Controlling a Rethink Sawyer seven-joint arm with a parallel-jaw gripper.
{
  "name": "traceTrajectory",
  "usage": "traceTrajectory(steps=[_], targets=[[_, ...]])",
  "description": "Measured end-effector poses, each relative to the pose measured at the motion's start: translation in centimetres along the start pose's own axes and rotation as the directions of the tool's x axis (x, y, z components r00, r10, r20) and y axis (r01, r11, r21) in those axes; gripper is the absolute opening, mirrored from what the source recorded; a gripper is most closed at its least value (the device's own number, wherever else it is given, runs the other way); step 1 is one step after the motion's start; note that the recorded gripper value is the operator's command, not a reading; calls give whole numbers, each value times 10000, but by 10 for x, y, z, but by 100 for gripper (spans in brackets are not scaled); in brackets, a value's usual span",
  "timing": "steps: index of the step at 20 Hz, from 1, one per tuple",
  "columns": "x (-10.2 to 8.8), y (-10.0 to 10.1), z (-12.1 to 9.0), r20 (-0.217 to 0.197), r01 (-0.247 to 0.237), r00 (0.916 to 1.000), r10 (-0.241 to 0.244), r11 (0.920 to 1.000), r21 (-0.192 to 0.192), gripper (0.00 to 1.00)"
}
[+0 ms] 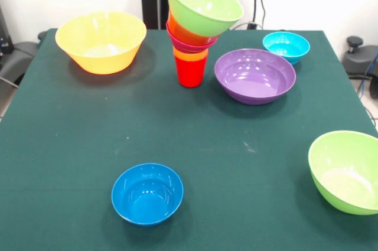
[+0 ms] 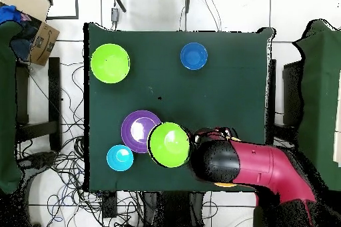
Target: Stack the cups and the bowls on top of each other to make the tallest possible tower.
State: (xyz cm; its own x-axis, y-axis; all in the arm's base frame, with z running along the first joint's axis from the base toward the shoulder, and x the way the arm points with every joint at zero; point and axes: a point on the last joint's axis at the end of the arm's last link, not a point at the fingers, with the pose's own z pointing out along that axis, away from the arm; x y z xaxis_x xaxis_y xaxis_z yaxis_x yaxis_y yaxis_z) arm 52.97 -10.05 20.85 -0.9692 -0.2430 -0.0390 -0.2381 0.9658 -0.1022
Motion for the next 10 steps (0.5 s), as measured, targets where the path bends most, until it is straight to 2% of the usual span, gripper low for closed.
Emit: traceTrajectory(steps=[4,10], targets=[[2,-8,3,174,11,9998,-14,9999,167,100],[2,-8,13,292,42,9996,-45,9999,130,100]])
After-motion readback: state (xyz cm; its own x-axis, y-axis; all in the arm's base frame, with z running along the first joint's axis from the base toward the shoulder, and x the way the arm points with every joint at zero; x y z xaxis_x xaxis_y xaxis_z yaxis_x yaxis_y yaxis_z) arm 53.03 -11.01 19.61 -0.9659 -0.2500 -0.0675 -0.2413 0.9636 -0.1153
